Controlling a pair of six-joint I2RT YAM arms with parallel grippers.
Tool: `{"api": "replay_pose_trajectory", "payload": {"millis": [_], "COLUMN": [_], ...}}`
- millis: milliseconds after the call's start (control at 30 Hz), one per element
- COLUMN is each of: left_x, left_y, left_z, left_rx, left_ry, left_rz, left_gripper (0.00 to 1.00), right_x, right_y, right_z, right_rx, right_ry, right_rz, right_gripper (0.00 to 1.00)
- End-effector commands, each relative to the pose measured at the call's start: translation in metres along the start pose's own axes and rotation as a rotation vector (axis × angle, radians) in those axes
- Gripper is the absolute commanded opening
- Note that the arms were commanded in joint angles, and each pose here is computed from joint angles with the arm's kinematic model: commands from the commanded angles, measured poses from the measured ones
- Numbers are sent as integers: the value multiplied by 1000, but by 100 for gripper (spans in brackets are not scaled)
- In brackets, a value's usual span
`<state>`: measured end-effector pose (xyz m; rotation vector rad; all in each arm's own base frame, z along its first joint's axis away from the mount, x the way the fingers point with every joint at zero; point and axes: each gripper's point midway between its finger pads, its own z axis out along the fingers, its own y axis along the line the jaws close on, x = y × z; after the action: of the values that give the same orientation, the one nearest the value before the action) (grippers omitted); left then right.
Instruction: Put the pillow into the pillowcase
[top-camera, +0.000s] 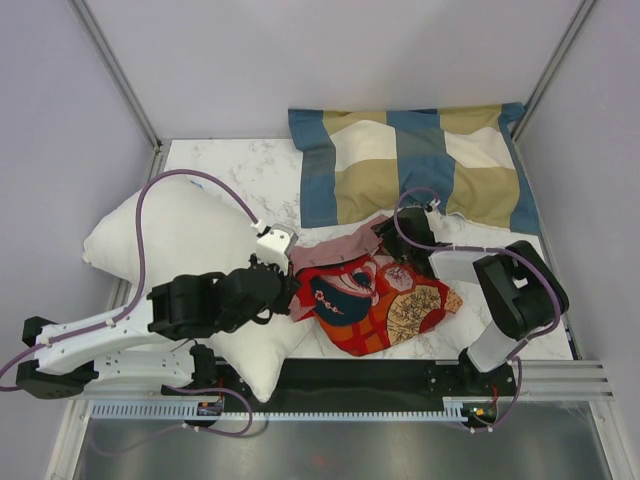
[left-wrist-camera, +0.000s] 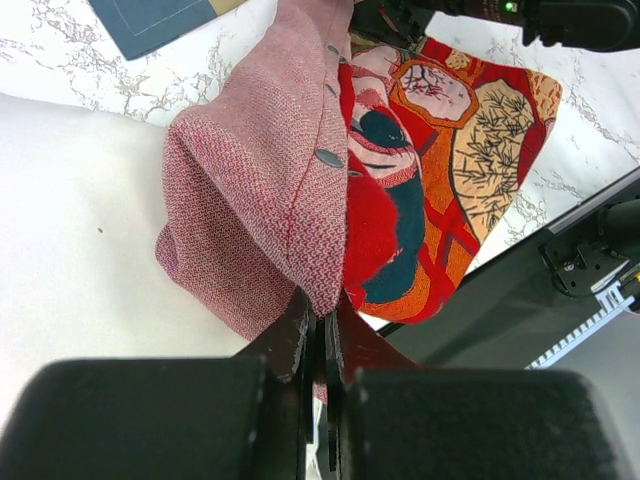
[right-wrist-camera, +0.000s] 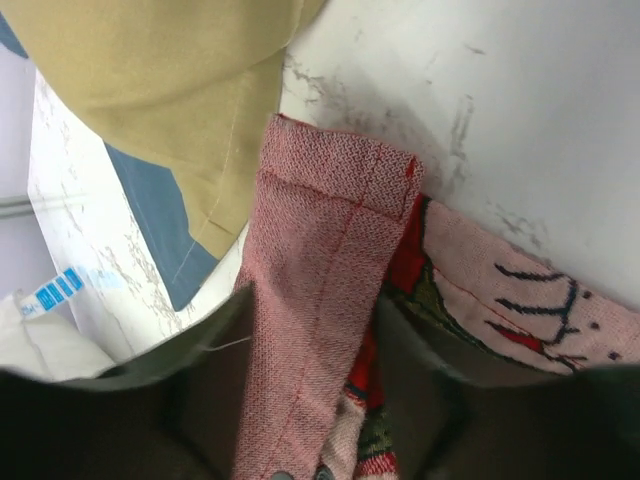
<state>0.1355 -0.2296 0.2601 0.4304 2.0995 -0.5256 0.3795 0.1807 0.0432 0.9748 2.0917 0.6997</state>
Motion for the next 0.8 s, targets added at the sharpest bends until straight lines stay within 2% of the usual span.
{"api": "replay_pose_trajectory", "payload": {"millis": [0,33,100,167,200,333,433,533,633,667,733,767], "left_x": [-20,-20,-20,-20,-20,-19,-19,-20,-28,-42,-56,-73], "left_y": [-4,-4,-3,-2,-2,1,0,-5,-18,-23,-31,-39], "left_z": [-12,-11,-12,-13,-13,-13,-11,-3,8,5,5,1], "left_rx": [24,24,23,21,19,9,-2,-19,-31,-25,-17,-3], "left_ry": [-47,-46,-45,-44,-45,-44,-42,-26,-18,-43,-68,-95], "left_rz": [-40,-39,-38,-37,-38,-36,-31,-8,28,15,20,13], "left_gripper": [2,2,2,2,2,2,2,2,2,2,2,2], "right_x": [-5,-5,-8,-8,-9,-25,-58,-110,-160,-184,-202,-227], "right_y": [30,33,43,54,58,74,83,103,149,173,194,221], "right_z": [7,8,10,13,13,0,-19,-47,-99,-123,-159,-191], "right_rx": [-90,-98,-118,-156,-167,-208,-214,-277,-448,-511,-538,-592], "right_ry": [-19,-19,-22,-17,-12,-45,-106,-173,-227,-272,-294,-349], "right_rz": [21,21,14,14,17,13,-1,1,-83,-127,-172,-194], "right_gripper": [53,40,31,6,0,0,0,0,0,0,0,0]}}
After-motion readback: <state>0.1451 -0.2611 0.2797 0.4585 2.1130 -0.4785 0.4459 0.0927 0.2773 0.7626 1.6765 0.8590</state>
